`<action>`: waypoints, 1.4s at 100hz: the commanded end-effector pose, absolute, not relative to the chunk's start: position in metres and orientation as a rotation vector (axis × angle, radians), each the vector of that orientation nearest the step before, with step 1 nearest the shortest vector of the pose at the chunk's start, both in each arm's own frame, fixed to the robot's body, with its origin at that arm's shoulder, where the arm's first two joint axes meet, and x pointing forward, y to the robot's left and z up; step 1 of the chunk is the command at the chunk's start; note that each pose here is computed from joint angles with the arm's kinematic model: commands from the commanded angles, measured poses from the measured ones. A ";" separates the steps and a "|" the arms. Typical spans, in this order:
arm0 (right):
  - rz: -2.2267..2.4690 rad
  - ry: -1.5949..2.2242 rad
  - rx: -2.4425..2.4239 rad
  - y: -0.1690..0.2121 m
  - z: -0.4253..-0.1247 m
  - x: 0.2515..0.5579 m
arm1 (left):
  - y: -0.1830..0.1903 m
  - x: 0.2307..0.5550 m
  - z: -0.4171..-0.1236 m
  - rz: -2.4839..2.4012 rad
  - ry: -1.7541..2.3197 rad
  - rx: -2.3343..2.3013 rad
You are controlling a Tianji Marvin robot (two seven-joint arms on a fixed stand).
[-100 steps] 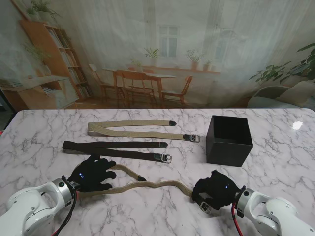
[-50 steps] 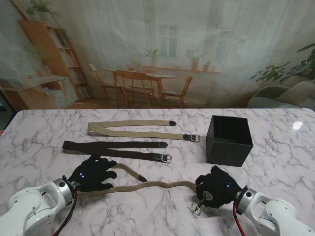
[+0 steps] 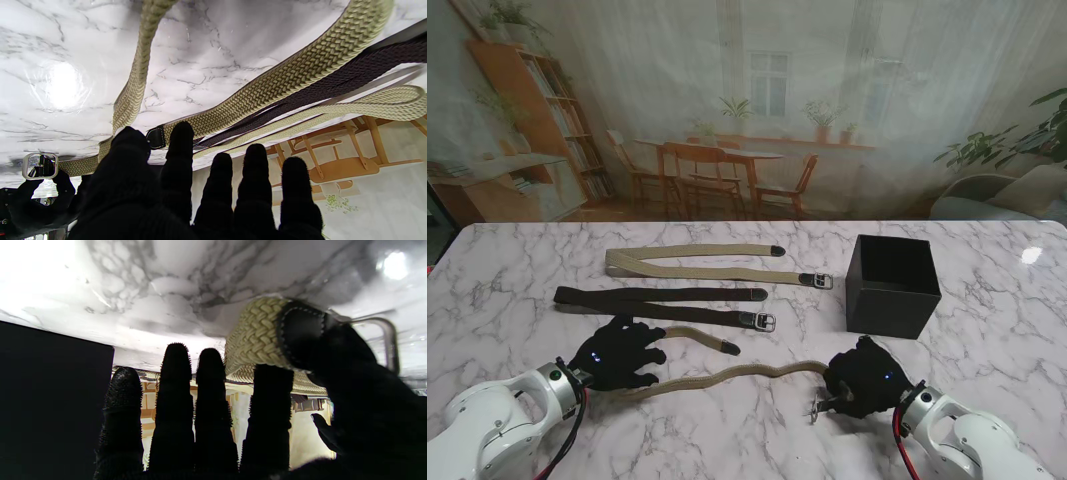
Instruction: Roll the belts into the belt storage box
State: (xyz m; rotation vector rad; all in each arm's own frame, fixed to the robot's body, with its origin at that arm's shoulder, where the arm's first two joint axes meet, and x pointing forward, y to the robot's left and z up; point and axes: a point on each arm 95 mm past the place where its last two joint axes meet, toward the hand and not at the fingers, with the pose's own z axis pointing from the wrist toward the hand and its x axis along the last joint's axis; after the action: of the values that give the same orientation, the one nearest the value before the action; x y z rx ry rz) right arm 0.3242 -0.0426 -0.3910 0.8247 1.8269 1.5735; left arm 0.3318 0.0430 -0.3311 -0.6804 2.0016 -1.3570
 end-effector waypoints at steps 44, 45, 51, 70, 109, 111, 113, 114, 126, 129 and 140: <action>1.623 1.753 0.862 -0.038 -0.400 0.325 | 0.043 0.331 -0.335 -1.346 2.012 -0.696; 1.625 1.750 0.860 -0.038 -0.400 0.325 | 0.043 0.331 -0.335 -1.346 2.012 -0.696; 1.633 1.742 0.852 -0.038 -0.400 0.325 | 0.042 0.331 -0.335 -1.347 2.012 -0.695; 1.634 1.750 0.837 -0.039 -0.402 0.326 | 0.042 0.332 -0.335 -1.348 2.015 -0.695; 1.650 1.752 0.882 -0.035 -0.404 0.325 | 0.042 0.331 -0.336 -1.347 2.015 -0.695; 1.650 1.755 0.882 -0.035 -0.404 0.325 | 0.042 0.331 -0.336 -1.347 2.015 -0.695; 1.653 1.754 0.877 -0.035 -0.404 0.325 | 0.042 0.331 -0.336 -1.347 2.015 -0.695; 1.655 1.754 0.874 -0.035 -0.404 0.326 | 0.042 0.331 -0.336 -1.347 2.015 -0.695; 1.660 1.760 0.877 -0.034 -0.402 0.326 | 0.042 0.331 -0.336 -1.347 2.014 -0.697; 1.660 1.763 0.880 -0.034 -0.402 0.326 | 0.042 0.331 -0.336 -1.346 2.014 -0.697; 1.666 1.792 0.881 -0.032 -0.398 0.327 | 0.042 0.331 -0.335 -1.347 2.013 -0.696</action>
State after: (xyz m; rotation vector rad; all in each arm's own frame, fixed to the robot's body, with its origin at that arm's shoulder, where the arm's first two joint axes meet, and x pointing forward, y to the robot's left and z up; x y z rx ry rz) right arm 0.3269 -0.0348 -0.4016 0.8793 1.7639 1.6638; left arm 0.3318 0.0425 -0.3334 -0.6862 2.0031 -1.3581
